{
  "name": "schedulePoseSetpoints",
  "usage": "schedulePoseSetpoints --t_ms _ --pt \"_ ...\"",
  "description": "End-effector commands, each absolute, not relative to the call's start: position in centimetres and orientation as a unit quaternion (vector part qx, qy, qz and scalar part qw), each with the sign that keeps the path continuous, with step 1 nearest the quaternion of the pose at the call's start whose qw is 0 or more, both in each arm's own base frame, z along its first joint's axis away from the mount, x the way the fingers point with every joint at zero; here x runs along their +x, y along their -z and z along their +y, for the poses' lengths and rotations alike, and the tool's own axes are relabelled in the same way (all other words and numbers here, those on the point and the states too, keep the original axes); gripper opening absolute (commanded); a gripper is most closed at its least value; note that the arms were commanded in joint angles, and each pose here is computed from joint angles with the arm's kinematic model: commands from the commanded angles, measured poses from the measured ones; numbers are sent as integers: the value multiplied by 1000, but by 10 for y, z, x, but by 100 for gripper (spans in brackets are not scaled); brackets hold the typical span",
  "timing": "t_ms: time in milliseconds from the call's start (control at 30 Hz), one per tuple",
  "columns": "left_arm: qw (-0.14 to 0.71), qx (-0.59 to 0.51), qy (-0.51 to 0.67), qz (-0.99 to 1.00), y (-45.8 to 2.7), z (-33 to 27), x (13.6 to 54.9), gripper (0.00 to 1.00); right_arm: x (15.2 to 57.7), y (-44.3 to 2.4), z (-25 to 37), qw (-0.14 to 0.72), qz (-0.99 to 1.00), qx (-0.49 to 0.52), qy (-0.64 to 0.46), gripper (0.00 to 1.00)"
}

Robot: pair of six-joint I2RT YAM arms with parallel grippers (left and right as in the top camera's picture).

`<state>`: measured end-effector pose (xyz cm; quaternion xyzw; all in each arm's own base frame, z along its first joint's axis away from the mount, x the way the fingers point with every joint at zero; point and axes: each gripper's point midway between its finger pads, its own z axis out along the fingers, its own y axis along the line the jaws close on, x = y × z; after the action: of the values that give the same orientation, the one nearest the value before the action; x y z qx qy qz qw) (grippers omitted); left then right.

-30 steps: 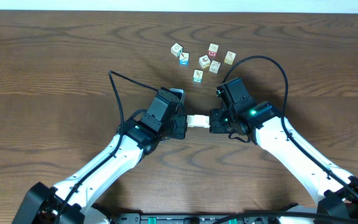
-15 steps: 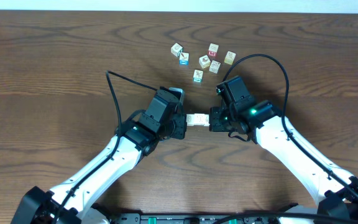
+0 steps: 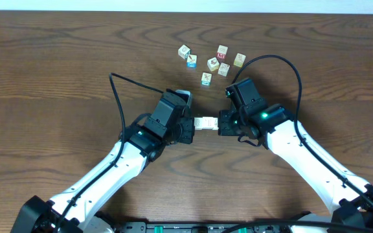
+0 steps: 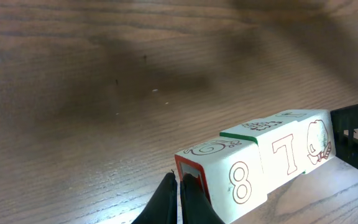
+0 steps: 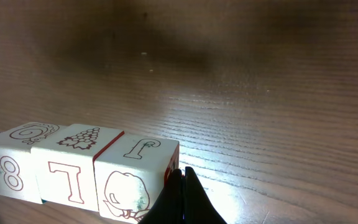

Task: Lift 3 blocks

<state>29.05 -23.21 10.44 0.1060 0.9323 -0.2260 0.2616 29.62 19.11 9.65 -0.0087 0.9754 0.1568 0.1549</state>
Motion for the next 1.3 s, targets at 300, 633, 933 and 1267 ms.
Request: schedulePoseSetpoints --t_ms 300,633,933,1267 --pt "254 184 360 879 -165 -295 267 7 274 -158 264 129 929 -86 -336 1" --pt "255 184 361 878 -167 -295 268 7 276 -167 266 133 928 -87 -337 1" --pt "262 184 363 875 -172 -294 267 7 277 -171 266 135 927 -88 -338 1" --pt "261 184 362 875 -173 -293 266 7 276 -171 266 133 928 -88 -338 1"
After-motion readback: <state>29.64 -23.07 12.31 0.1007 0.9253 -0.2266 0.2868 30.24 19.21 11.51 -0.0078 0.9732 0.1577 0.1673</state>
